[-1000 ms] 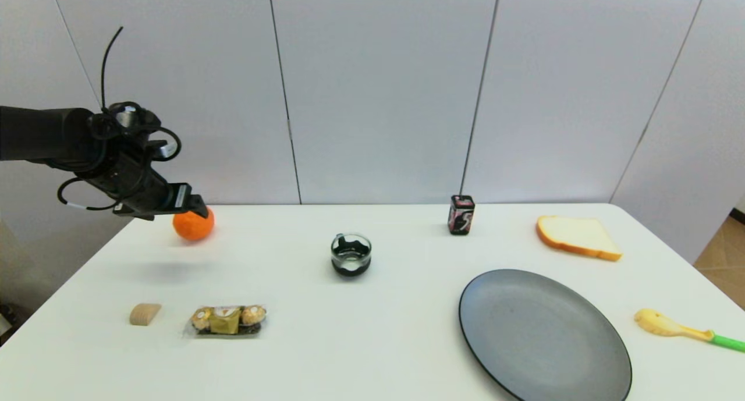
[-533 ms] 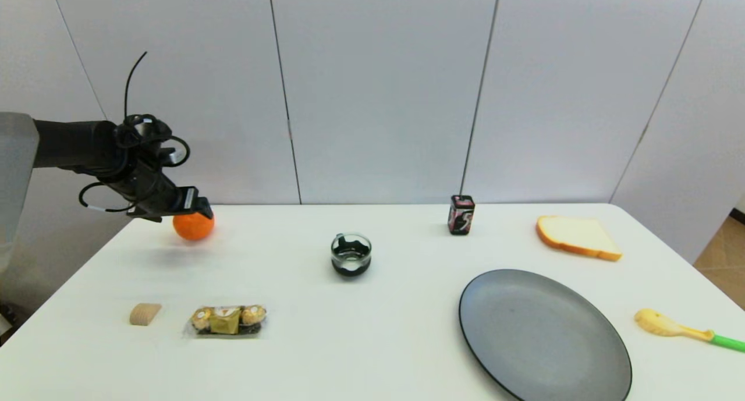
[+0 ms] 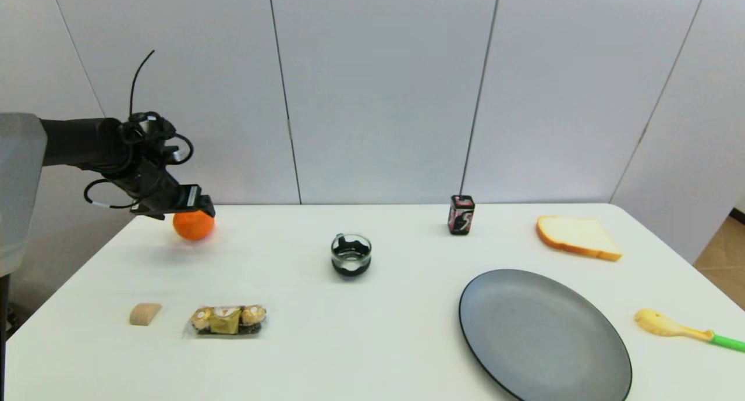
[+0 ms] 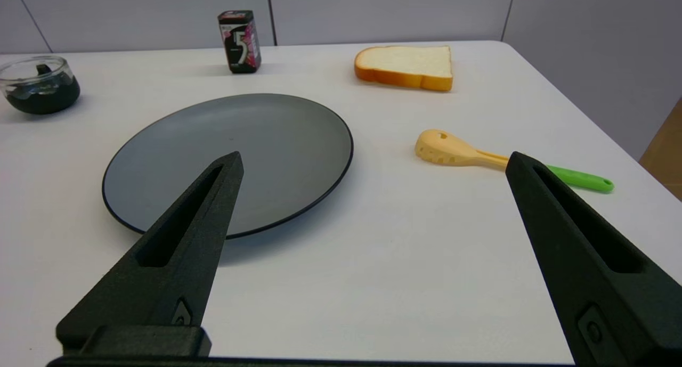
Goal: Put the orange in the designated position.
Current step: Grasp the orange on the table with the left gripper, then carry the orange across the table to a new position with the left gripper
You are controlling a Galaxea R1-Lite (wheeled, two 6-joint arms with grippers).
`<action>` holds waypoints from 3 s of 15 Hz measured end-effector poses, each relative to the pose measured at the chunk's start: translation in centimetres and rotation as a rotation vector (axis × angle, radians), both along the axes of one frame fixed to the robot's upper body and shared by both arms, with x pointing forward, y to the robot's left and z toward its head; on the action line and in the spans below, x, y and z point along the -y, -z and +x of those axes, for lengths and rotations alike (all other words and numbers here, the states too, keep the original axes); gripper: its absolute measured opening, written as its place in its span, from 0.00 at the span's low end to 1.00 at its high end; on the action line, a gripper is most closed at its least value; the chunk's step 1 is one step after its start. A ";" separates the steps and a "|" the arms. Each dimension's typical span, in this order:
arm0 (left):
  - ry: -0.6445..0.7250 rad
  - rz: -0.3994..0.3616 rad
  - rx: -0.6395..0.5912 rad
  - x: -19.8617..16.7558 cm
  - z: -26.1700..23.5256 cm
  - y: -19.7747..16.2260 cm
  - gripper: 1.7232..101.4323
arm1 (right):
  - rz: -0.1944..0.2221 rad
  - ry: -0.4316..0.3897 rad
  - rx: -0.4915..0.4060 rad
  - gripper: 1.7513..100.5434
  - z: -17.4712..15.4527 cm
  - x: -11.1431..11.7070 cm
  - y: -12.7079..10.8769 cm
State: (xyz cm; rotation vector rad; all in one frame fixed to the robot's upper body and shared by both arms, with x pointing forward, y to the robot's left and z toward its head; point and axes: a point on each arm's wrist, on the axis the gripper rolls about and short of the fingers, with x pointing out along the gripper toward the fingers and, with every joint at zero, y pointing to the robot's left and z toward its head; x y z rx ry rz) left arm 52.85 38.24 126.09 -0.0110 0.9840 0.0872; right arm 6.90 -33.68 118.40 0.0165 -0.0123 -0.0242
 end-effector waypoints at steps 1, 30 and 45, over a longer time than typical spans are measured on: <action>0.000 0.000 0.008 0.1 0.1 0.0 0.96 | 0.000 0.000 0.000 0.97 0.0 0.0 0.0; -0.031 0.029 -0.026 -0.3 2.4 3.6 0.70 | 0.000 0.000 0.000 0.97 0.0 0.0 0.0; 0.069 0.027 0.010 4.2 -7.4 -5.5 0.68 | 0.000 0.000 0.000 0.97 0.0 0.0 0.0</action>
